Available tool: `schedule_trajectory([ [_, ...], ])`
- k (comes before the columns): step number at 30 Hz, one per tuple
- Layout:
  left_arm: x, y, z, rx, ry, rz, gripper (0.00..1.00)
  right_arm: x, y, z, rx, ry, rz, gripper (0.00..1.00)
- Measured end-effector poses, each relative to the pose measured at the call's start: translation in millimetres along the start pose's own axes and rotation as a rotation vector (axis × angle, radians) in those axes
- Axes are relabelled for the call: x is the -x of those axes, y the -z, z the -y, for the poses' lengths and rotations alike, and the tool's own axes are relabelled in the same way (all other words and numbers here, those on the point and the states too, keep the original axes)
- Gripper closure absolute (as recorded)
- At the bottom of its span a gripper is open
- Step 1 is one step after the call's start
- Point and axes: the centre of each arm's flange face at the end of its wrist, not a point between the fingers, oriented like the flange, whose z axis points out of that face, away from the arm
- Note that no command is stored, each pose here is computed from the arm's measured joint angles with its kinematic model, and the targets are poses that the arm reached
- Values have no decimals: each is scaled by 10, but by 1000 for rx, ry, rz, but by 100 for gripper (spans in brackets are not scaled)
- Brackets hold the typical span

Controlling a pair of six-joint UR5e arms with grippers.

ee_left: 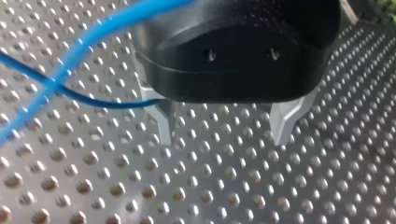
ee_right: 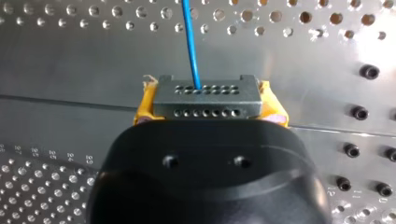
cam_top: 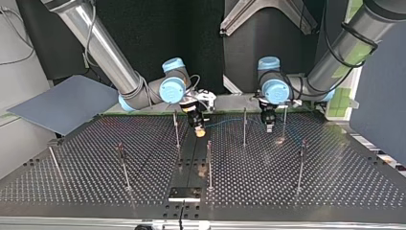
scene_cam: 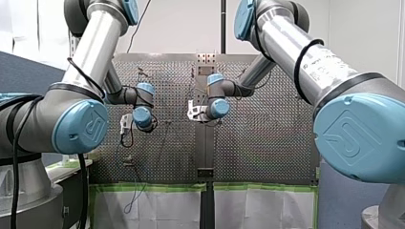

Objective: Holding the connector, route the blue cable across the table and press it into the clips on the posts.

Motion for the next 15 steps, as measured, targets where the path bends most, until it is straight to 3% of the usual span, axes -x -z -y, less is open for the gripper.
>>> schedule_trajectory([
  [8,102,297,101,-59,51,39,0,2,2,-9,2,-1,3,100],
  [15,165,547,165,-62,85,71,0,3,5,-8,0,-1,6,100],
])
